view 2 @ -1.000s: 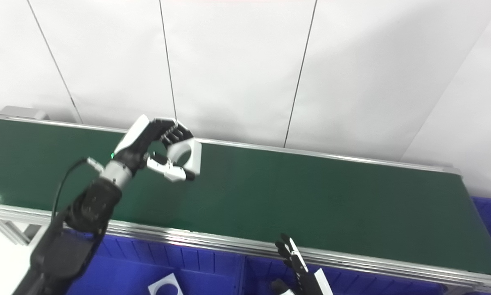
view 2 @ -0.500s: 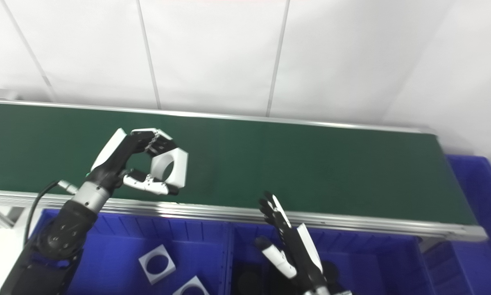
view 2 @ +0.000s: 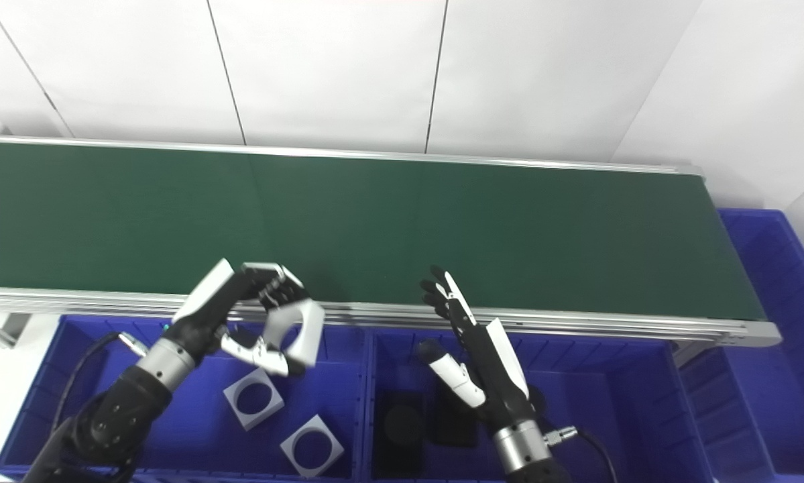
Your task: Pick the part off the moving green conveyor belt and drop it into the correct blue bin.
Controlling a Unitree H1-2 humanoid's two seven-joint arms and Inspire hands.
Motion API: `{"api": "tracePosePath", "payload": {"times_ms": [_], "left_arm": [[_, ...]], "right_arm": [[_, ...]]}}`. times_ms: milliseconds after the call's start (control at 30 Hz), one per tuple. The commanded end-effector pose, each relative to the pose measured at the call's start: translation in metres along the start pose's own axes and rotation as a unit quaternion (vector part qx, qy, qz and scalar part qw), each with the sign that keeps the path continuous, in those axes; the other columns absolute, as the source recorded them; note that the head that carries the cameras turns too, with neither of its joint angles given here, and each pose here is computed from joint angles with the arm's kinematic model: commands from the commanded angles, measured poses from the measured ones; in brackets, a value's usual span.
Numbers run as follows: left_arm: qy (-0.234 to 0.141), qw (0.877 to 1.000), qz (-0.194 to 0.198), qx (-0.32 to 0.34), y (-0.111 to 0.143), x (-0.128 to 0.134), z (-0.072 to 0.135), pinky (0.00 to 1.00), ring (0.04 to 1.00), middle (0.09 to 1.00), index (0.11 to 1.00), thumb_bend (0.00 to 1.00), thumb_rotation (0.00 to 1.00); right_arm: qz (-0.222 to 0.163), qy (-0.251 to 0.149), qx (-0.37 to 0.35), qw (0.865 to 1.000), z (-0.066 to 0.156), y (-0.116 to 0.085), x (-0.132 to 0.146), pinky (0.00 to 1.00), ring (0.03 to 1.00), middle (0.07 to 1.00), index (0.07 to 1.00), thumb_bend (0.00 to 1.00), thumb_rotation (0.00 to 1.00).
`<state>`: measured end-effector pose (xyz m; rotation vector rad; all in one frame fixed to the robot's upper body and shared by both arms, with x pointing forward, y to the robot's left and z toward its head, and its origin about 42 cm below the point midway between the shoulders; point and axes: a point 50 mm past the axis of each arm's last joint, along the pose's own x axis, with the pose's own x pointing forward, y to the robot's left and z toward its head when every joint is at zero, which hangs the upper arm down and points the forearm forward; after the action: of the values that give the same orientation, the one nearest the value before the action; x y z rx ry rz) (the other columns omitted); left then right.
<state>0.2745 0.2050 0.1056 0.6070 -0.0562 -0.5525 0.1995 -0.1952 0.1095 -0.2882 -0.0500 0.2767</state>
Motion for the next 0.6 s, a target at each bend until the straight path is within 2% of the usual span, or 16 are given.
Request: {"api": "tracePosePath", "payload": {"times_ms": [0,67,267,367,567], "left_arm": [[0.004,1.000,-0.011,0.023,0.007,-0.001,0.002,0.42,0.464,0.473,0.500,0.51,0.00],[0.024,0.999,-0.032,0.030,0.004,0.000,-0.001,0.38,0.404,0.477,0.527,0.50,0.00],[0.072,0.994,-0.062,0.047,-0.003,0.000,-0.003,0.42,0.403,0.494,0.525,0.50,0.00],[0.105,0.989,-0.080,0.063,-0.006,0.000,-0.003,0.41,0.391,0.476,0.533,0.50,0.00],[0.154,0.977,-0.113,0.091,-0.006,0.002,-0.004,0.51,0.437,0.521,0.498,0.50,0.00]], "right_arm": [[-0.010,-0.016,0.000,1.000,0.010,-0.004,0.000,0.91,0.893,0.913,0.984,0.71,0.96],[-0.009,-0.015,-0.004,1.000,0.011,-0.004,-0.001,0.90,0.890,0.913,0.984,0.70,0.97],[-0.012,-0.014,-0.005,1.000,0.014,-0.004,-0.004,0.90,0.887,0.915,0.979,0.70,0.97],[-0.014,-0.014,-0.005,1.000,0.014,-0.004,-0.006,0.91,0.886,0.916,0.978,0.70,0.98],[-0.015,-0.014,-0.001,1.000,0.015,-0.005,-0.009,0.89,0.891,0.910,0.975,0.69,0.96]]}}
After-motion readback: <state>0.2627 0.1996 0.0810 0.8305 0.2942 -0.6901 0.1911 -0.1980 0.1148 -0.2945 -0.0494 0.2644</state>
